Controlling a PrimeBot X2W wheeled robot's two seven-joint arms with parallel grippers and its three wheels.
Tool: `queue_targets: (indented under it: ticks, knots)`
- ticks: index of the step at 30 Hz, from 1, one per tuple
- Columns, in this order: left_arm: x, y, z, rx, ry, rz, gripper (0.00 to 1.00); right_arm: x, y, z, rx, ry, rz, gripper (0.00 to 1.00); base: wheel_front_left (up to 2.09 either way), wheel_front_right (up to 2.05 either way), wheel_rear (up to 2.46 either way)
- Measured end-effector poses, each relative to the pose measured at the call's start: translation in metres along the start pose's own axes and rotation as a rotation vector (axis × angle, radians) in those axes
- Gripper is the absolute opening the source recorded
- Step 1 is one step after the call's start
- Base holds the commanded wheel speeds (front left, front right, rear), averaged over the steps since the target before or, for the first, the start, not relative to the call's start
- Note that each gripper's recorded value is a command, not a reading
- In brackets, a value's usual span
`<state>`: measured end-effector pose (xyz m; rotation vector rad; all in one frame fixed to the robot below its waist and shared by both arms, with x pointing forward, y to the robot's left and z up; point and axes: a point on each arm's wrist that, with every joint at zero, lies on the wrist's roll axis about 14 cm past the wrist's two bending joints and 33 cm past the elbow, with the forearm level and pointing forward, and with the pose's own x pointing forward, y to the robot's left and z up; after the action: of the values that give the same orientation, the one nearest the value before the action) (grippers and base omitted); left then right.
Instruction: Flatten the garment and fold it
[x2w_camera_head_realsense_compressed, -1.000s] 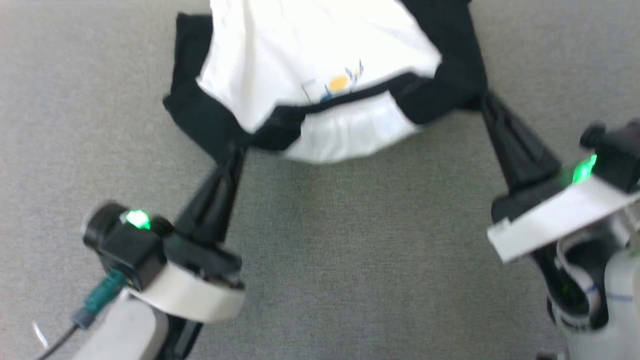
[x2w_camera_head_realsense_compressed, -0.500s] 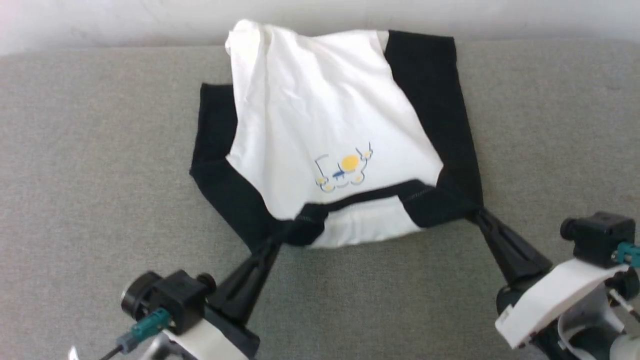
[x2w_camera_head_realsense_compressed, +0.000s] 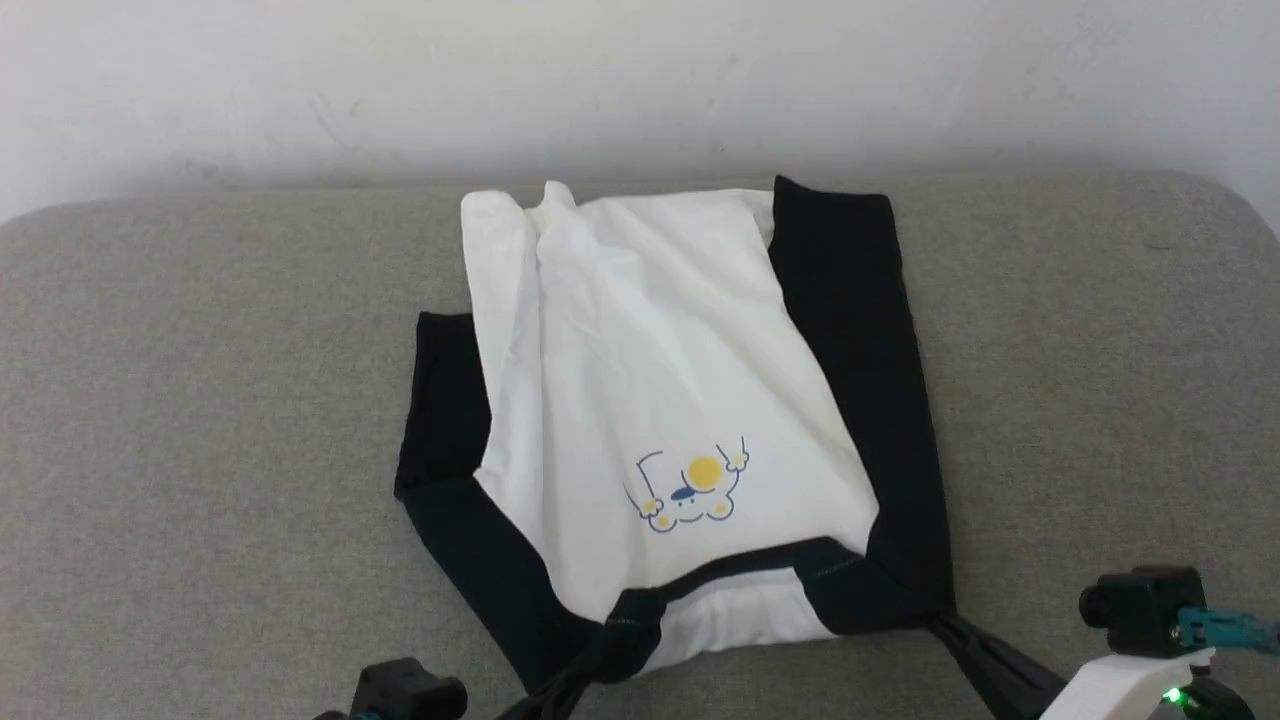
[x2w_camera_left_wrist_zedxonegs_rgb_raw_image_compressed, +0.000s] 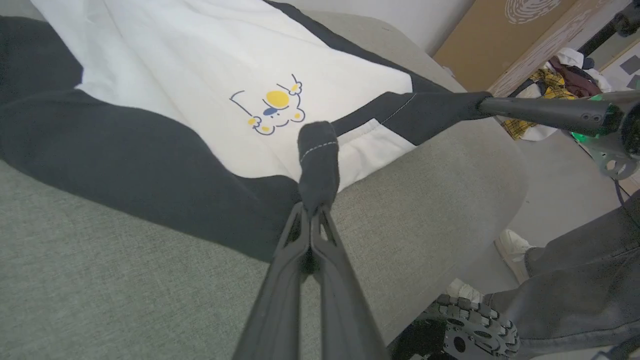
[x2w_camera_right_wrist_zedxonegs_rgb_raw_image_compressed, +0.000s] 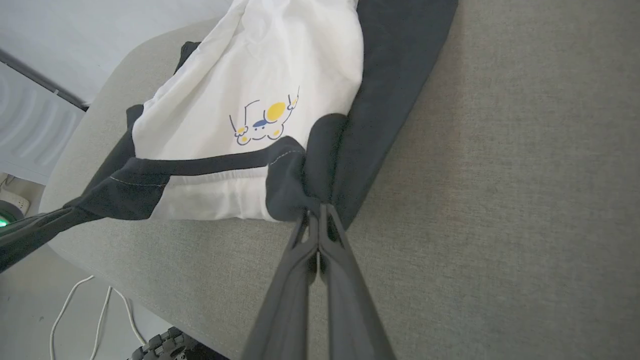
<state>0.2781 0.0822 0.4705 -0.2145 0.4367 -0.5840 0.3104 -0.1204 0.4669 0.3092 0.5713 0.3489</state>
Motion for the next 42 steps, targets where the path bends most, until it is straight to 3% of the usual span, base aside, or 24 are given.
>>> queue_targets:
  ticks: [14, 26, 27, 28, 29, 30, 31, 32, 33, 34, 42]
  knots:
    - [-0.024, -0.009, -0.039, -0.067, 0.137, 0.020, 0.00, -0.028, 0.000, -0.043, 0.044, 0.143, -0.010, 0.00, 0.00, 0.00, 0.00]
    - [-0.018, 0.002, -0.076, -0.077, 0.189, 0.023, 0.00, -0.023, -0.006, -0.078, 0.059, 0.249, -0.022, 0.00, 0.00, 0.00, 0.00]
    - [-0.017, 0.005, -0.078, -0.072, 0.186, 0.024, 0.00, -0.021, -0.006, -0.079, 0.058, 0.248, -0.022, 0.20, 0.00, 0.00, 0.00]
    - [-0.016, 0.007, -0.080, -0.069, 0.190, 0.028, 0.00, -0.020, -0.006, -0.080, 0.055, 0.246, -0.021, 0.47, 0.00, 0.00, 0.00]
    - [-0.016, 0.009, -0.083, -0.066, 0.195, 0.031, 0.00, -0.019, -0.007, -0.081, 0.055, 0.247, -0.023, 1.00, 0.00, 0.00, 0.00]
    - [-0.017, 0.012, -0.087, -0.063, 0.205, 0.036, 0.00, -0.019, -0.009, -0.082, 0.058, 0.248, -0.026, 1.00, 0.00, 0.00, 0.00]
    - [-0.018, 0.013, -0.090, -0.063, 0.213, 0.038, 0.40, -0.019, -0.010, -0.085, 0.059, 0.257, -0.030, 1.00, 0.00, 0.00, 0.00]
    - [-0.018, 0.014, -0.093, -0.064, 0.220, 0.040, 0.40, -0.019, -0.011, -0.089, 0.057, 0.269, -0.032, 1.00, 0.00, 0.00, 0.00]
    - [-0.019, 0.015, -0.095, -0.063, 0.224, 0.044, 0.80, -0.020, -0.012, -0.091, 0.056, 0.275, -0.033, 1.00, 0.00, 0.00, 0.00]
    - [-0.019, 0.016, -0.096, -0.062, 0.229, 0.047, 1.00, -0.020, -0.012, -0.091, 0.056, 0.276, -0.034, 1.00, 0.00, 0.00, 0.00]
    - [-0.020, 0.020, -0.076, -0.107, 0.145, 0.090, 1.00, -0.023, -0.015, -0.072, 0.071, 0.192, -0.038, 1.00, 0.00, 0.00, 0.00]
